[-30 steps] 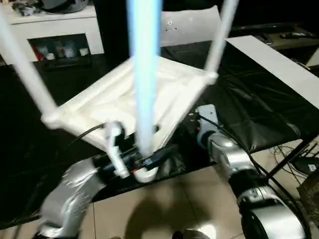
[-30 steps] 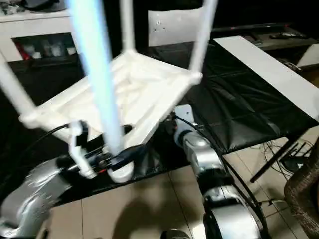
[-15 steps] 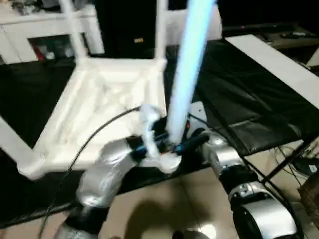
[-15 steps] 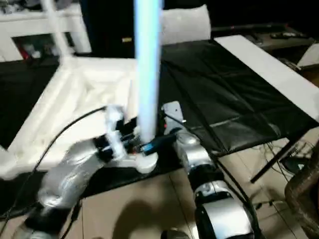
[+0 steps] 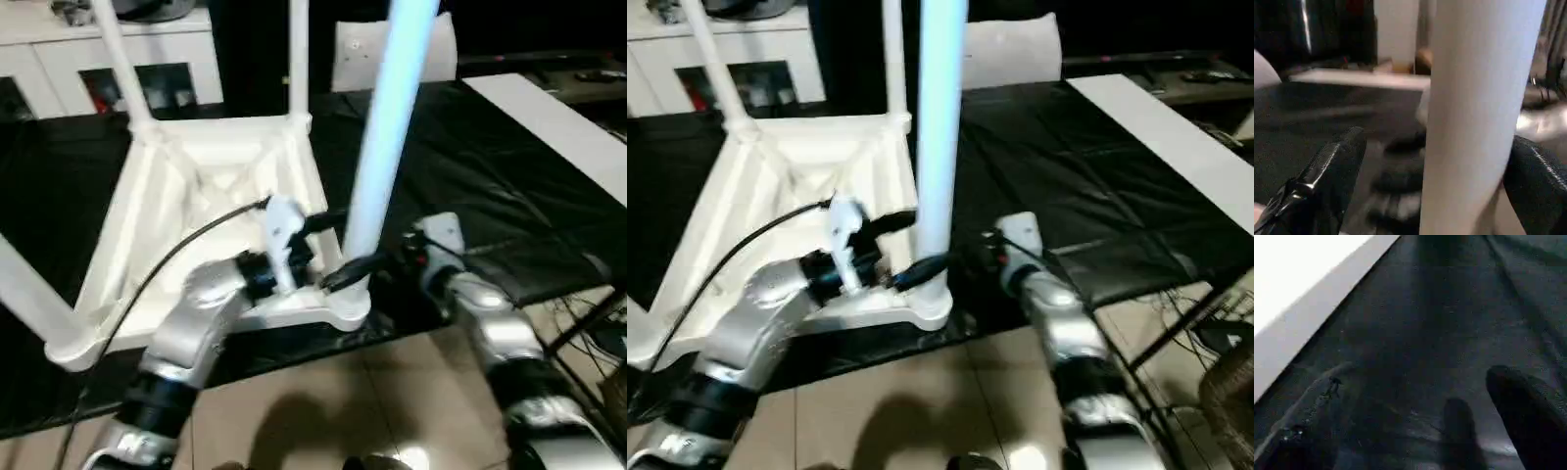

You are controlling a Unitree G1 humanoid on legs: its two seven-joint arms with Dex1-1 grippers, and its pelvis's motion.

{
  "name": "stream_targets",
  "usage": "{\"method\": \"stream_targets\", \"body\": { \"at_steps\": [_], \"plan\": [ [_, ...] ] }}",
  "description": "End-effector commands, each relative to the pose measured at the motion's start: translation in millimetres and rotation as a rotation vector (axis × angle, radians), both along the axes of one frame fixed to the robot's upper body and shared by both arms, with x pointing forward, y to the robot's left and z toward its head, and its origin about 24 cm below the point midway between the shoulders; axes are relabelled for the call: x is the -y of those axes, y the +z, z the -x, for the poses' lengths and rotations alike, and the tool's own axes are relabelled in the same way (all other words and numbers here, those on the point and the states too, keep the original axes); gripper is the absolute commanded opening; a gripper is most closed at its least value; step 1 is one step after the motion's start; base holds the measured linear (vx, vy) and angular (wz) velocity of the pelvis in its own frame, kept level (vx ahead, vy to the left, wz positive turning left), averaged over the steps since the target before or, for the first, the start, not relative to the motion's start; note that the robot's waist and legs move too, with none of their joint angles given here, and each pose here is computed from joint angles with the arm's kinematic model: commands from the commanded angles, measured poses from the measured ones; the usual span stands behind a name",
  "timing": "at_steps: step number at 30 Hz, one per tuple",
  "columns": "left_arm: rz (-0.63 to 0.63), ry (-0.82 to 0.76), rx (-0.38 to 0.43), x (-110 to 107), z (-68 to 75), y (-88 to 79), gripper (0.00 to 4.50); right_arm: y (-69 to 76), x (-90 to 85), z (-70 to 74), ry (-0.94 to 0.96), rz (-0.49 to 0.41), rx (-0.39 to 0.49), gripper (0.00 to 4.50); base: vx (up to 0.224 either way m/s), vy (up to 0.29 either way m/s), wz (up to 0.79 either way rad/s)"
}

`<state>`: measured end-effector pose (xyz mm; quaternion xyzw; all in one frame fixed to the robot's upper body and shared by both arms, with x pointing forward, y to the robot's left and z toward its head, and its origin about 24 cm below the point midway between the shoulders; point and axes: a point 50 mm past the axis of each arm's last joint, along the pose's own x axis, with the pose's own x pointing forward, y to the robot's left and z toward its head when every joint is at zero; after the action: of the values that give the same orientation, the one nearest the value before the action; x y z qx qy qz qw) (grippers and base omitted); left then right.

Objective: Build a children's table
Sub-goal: Rotate table base, then rotate leg to tighten

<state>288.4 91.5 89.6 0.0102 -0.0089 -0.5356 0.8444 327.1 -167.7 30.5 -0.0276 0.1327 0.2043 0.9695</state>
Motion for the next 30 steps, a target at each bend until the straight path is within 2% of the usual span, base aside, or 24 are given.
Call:
{"method": "stream_targets", "body": {
  "at_steps": [1,5,6,9,10,16,20,21,22,26,28,30],
  "plan": [
    [-0.086,-0.035,-0.037,-11.9,3.3,-10.8,4.18,17.1,4.2,3.7,0.047,-0.012,0.054,4.50,0.000,0.000,0.00],
    [-0.204,-0.101,-0.072,-26.3,6.5,-20.5,3.75,30.9,9.8,23.0,0.186,-0.005,0.081,4.50,0.000,0.000,0.00],
    [-0.239,-0.117,-0.082,-29.3,6.1,-22.8,3.66,33.3,10.6,31.1,0.243,-0.003,0.058,4.50,0.000,0.000,0.00],
    [-0.262,-0.128,-0.084,-30.6,5.5,-24.1,3.56,34.2,11.2,37.1,0.290,0.005,0.036,4.50,0.000,0.000,0.00],
    [-0.314,-0.136,-0.078,-32.6,1.9,-26.8,3.30,36.9,12.1,50.8,0.407,0.028,0.023,4.50,0.000,0.000,0.00],
    [-0.422,-0.187,-0.112,-36.9,-4.2,-29.9,2.97,44.0,14.5,82.7,0.570,0.018,-0.038,4.50,0.000,0.000,0.00],
    [-0.442,-0.221,-0.152,-33.4,-5.2,-28.3,2.64,43.0,16.5,90.9,0.601,0.046,-0.071,4.50,0.000,0.000,0.00],
    [-0.442,-0.221,-0.152,-33.4,-5.2,-28.3,2.64,43.0,16.5,90.9,0.601,0.046,-0.071,4.50,0.000,0.000,0.00],
    [-0.452,-0.227,-0.149,-33.1,-5.4,-28.0,2.39,43.3,16.1,91.8,0.609,0.048,-0.073,4.50,0.000,0.000,0.00],
    [-0.492,-0.234,-0.144,-32.4,-6.1,-26.9,2.28,44.3,16.1,92.9,0.608,0.065,-0.078,4.50,0.000,0.000,0.00],
    [-0.546,-0.238,-0.151,-33.9,-5.6,-28.0,1.95,44.4,15.7,93.2,0.605,0.074,-0.081,4.50,0.000,0.000,0.00],
    [-0.565,-0.226,-0.155,-35.0,-5.8,-28.7,1.84,44.3,14.9,93.3,0.605,0.074,-0.083,4.50,0.000,0.000,0.00]
  ]
}}
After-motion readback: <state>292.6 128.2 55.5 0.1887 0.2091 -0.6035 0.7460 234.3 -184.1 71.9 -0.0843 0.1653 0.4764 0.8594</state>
